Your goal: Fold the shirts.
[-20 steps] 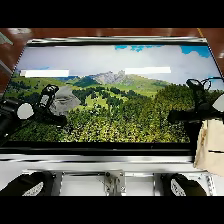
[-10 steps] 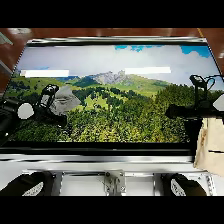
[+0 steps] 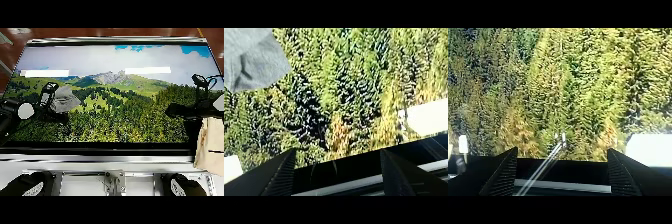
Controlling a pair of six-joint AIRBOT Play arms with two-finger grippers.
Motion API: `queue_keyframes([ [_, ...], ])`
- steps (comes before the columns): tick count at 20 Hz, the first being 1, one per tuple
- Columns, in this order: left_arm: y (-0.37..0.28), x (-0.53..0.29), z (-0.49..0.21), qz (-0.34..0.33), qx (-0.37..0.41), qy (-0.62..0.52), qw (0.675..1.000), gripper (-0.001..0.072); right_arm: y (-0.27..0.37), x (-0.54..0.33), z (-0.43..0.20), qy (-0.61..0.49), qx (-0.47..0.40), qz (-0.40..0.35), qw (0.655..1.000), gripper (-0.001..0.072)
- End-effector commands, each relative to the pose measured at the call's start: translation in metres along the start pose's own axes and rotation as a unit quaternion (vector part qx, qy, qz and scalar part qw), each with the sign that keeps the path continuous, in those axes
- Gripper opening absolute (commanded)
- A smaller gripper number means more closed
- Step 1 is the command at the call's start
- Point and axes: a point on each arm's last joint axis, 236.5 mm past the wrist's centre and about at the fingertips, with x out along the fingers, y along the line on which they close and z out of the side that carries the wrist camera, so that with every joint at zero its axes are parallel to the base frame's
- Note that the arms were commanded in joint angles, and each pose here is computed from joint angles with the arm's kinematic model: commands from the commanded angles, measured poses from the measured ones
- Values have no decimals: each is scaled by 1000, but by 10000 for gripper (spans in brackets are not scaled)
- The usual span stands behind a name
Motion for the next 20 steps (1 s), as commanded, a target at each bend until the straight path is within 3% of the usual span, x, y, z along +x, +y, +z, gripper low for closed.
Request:
queue_keyframes([
  [1,19,-1,9,41,14,-18,999,583,1,0,-1,1,33,1,999,682],
  [7,41,-10,62,73,21,-130,989,581,3,0,-1,2,55,6,998,682],
  [9,42,-13,72,72,18,-153,985,448,3,0,-1,1,56,6,998,682],
  [11,43,-13,84,74,21,-174,982,443,3,0,0,1,56,5,998,682],
  [15,70,14,97,87,-12,-168,982,552,3,0,0,0,56,6,998,682],
  [16,90,25,94,94,-54,-145,983,676,3,0,0,0,56,6,998,682],
  [17,109,38,86,100,-92,-108,985,713,3,0,0,-1,56,6,998,682],
  [20,149,78,63,93,-168,1,981,716,3,0,0,-1,58,6,998,682],
])
